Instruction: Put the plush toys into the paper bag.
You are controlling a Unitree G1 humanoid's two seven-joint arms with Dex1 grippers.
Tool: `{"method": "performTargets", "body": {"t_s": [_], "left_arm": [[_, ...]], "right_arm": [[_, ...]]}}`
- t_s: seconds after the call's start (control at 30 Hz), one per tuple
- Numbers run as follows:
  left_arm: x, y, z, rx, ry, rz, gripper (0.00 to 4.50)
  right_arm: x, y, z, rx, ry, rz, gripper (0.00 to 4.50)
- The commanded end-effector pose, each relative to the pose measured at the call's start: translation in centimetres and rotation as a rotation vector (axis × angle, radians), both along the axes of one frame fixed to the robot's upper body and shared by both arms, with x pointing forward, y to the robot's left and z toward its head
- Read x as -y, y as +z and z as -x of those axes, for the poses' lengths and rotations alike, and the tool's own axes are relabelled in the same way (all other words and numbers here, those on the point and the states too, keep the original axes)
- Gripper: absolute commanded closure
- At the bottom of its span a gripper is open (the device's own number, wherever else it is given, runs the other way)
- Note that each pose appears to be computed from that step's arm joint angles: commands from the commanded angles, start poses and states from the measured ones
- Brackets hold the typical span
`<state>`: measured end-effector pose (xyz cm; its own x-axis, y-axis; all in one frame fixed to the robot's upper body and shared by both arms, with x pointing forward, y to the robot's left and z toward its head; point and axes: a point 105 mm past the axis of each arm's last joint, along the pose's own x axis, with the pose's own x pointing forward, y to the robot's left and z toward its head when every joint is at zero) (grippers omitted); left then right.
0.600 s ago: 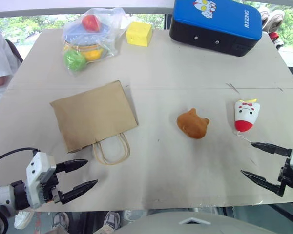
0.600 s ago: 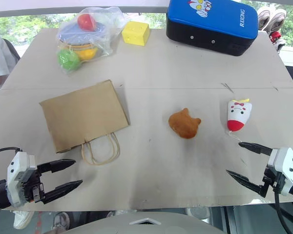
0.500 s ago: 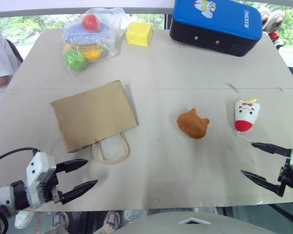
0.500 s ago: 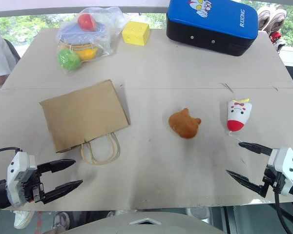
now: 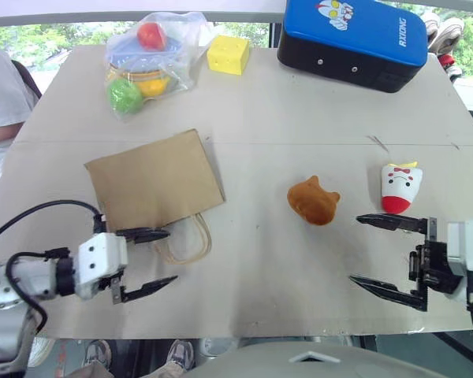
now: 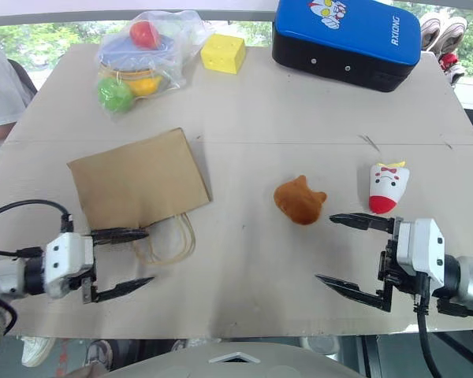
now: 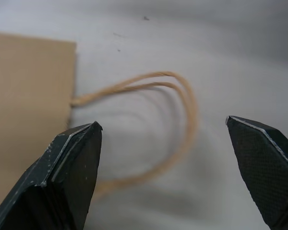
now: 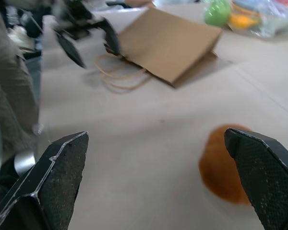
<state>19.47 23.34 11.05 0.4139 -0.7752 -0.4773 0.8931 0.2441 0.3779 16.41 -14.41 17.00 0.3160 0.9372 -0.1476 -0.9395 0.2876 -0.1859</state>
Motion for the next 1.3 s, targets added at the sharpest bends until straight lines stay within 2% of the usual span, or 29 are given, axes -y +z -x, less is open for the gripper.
{"method": "performTargets", "body": {"t_s": [0.03,0.1,0.23,0.3,0.4,0.5,0.53,0.6,0.67,0.8,0.9,0.93,0.97,1.13,1.2,1.23,1.3], "left_arm": [[0.4,-1.1,-0.7,0.052,-0.052,-0.052,0.77],[0.8,-1.6,-0.8,0.040,-0.088,-0.046,1.81],[1.0,-2.1,-1.1,0.042,-0.133,-0.057,3.54],[1.3,-1.2,-2.2,0.028,-0.067,0.038,4.44],[2.9,3.1,-5.1,-0.057,0.117,0.390,4.44],[4.6,6.9,-6.4,-0.163,0.143,0.600,4.44],[5.1,7.7,-6.9,-0.200,0.150,0.645,4.44],[5.6,8.6,-7.5,-0.248,0.165,0.685,4.44],[6.9,10.7,-9.1,-0.250,0.177,0.798,4.44],[9.3,11.9,-9.3,-0.261,0.105,0.801,4.44],[9.9,12.7,-9.7,-0.261,0.086,0.817,4.44],[10.0,13.2,-10.0,-0.253,0.083,0.828,4.50],[10.1,13.5,-10.2,-0.248,0.082,0.836,4.50],[10.7,15.1,-10.6,-0.261,0.042,0.895,4.50],[11.1,15.0,-10.7,-0.263,0.031,0.885,4.50],[11.3,14.9,-10.6,-0.273,0.020,0.884,4.50],[11.6,15.0,-10.4,-0.302,-0.009,0.883,4.50]], "right_arm": [[-0.5,0.4,0.5,0.033,0.034,-0.010,0.00],[-0.2,0.0,0.4,0.035,0.027,-0.003,0.00],[0.0,-0.3,0.3,0.045,0.003,-0.001,0.00],[-0.2,-0.5,0.0,0.040,-0.029,-0.009,0.00],[-0.4,-0.4,-1.0,0.058,-0.117,-0.017,0.00],[-0.9,-0.4,-2.9,0.088,-0.247,-0.008,0.00],[-1.1,-1.0,-3.8,0.042,-0.293,0.017,0.00],[-1.5,-2.0,-5.0,-0.031,-0.349,0.045,0.00],[-2.1,-3.2,-7.7,-0.083,-0.400,0.037,0.00],[-3.7,-5.8,-12.1,-0.155,-0.459,0.113,0.00],[-4.4,-7.0,-13.4,-0.174,-0.448,0.181,0.00],[-4.5,-7.3,-13.3,-0.182,-0.426,0.206,0.56],[-4.6,-7.5,-13.3,-0.189,-0.411,0.221,0.75],[-4.6,-6.1,-12.2,-0.180,-0.382,0.183,3.01],[-5.0,-4.0,-10.8,-0.132,-0.317,0.081,3.83],[-5.4,-2.6,-10.0,-0.121,-0.276,0.005,4.42],[-5.9,-0.1,-9.1,-0.096,-0.248,-0.119,4.47]]}}
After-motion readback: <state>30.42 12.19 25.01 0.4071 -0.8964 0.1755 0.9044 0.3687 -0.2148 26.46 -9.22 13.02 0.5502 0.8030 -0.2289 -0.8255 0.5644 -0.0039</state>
